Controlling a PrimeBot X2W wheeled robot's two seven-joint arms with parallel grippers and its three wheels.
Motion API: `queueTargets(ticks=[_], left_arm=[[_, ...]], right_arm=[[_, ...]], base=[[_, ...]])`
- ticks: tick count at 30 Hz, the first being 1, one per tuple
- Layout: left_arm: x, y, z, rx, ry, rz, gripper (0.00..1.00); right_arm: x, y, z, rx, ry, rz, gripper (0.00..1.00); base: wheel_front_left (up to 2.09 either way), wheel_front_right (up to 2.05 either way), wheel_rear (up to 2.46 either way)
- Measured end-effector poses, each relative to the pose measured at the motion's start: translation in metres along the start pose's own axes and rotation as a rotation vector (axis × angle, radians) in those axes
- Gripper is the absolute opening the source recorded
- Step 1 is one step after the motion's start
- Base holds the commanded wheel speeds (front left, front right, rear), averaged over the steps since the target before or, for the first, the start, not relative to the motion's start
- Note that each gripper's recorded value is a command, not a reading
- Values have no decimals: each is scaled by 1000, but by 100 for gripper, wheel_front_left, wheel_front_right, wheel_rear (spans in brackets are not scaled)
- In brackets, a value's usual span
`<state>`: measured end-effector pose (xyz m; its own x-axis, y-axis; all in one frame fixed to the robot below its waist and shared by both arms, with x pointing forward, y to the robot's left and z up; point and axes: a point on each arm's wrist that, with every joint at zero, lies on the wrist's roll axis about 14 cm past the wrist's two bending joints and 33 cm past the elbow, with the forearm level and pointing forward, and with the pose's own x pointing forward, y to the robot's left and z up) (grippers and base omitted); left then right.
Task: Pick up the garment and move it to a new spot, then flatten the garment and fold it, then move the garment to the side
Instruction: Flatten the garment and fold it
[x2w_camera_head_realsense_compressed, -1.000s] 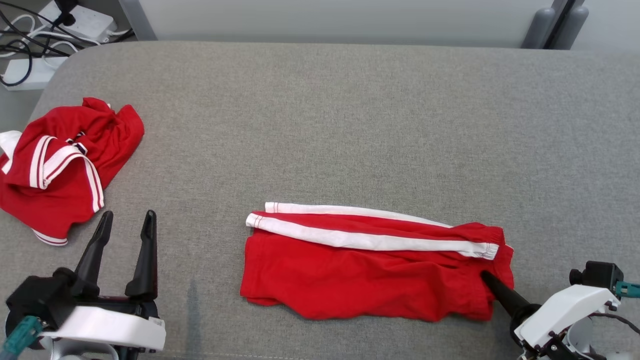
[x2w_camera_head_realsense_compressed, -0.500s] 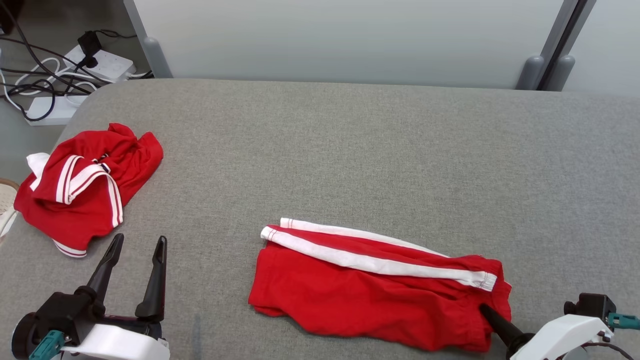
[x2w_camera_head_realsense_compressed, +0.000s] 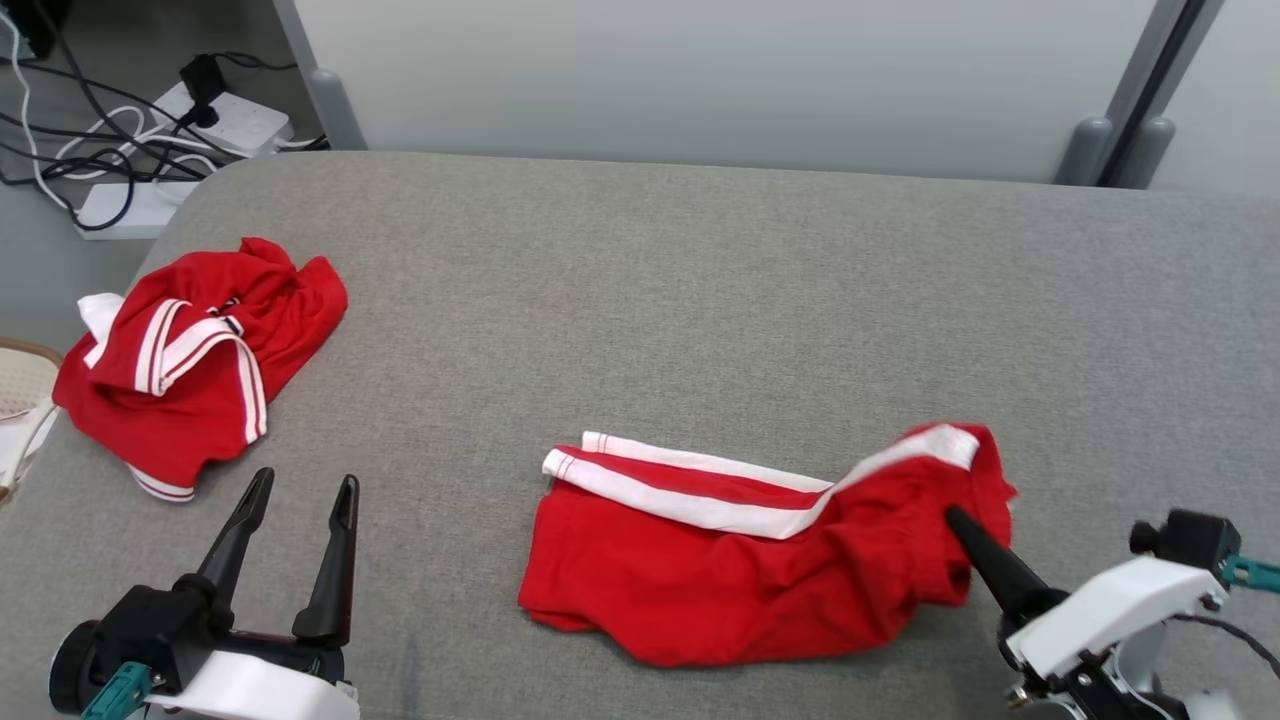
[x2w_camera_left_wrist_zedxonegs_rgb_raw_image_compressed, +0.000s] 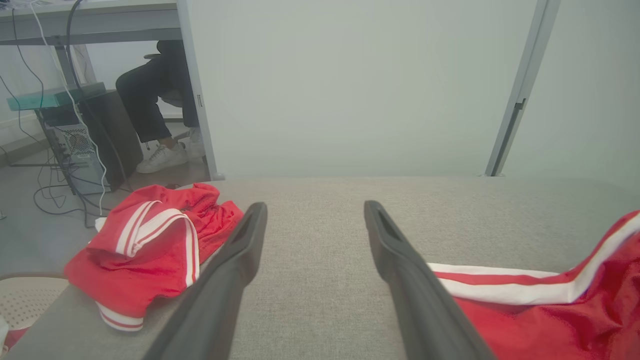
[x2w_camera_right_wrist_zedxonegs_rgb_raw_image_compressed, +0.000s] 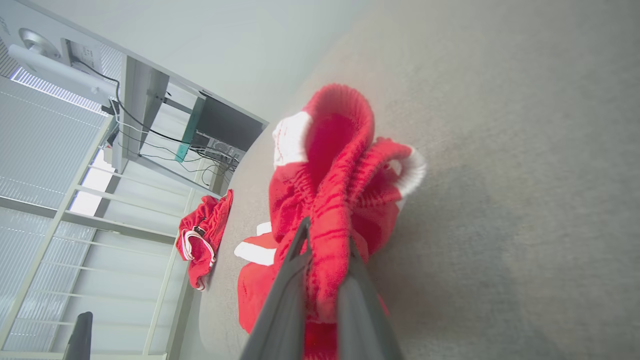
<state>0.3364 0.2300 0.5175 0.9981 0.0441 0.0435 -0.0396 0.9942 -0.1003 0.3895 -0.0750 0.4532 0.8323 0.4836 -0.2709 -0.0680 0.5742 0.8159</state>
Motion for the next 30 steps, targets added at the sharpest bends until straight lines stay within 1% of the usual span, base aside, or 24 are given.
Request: queueTargets(ticks=[3,4,6,9,11,13,17,20,25,26,27,28,30], left_arm=[[-2,2,0,2,-1,8,100],[-2,2,0,2,-1,8,100],[-3,3,1,-3,-4,12,100],[-1,3,5,-13,-18,23,100],[-2,4,5,-16,-21,26,100],[-2,6,6,-16,-25,33,100],[-6,6,3,-14,-18,38,100],[-6,6,3,-18,-20,41,100],[-7,10,2,-10,-17,52,100],[-6,10,2,-9,-18,52,100],[-5,10,2,-13,-17,50,100],[-5,9,1,-17,-15,52,100],[-5,9,-1,-14,-10,53,100]], right_arm=[[10,37,-2,-30,12,109,0],[10,37,-2,-30,12,109,0],[15,58,-14,-46,47,170,0],[22,81,-37,-25,101,244,0],[28,95,-47,-18,111,283,0],[36,105,-55,-13,117,308,0],[51,118,-80,-2,175,333,0],[61,121,-97,-18,215,332,0],[74,121,-114,-43,257,317,0],[76,121,-117,-49,269,316,8],[78,121,-120,-49,279,314,42],[79,123,-122,-48,285,317,100],[81,128,-125,-54,293,329,100]], base=[[0,0,0],[0,0,0],[0,0,0],[0,0,0],[0,0,0],[0,0,0],[0,0,0],[0,0,0],[0,0,0],[0,0,0],[0,0,0],[0,0,0],[0,0,0]])
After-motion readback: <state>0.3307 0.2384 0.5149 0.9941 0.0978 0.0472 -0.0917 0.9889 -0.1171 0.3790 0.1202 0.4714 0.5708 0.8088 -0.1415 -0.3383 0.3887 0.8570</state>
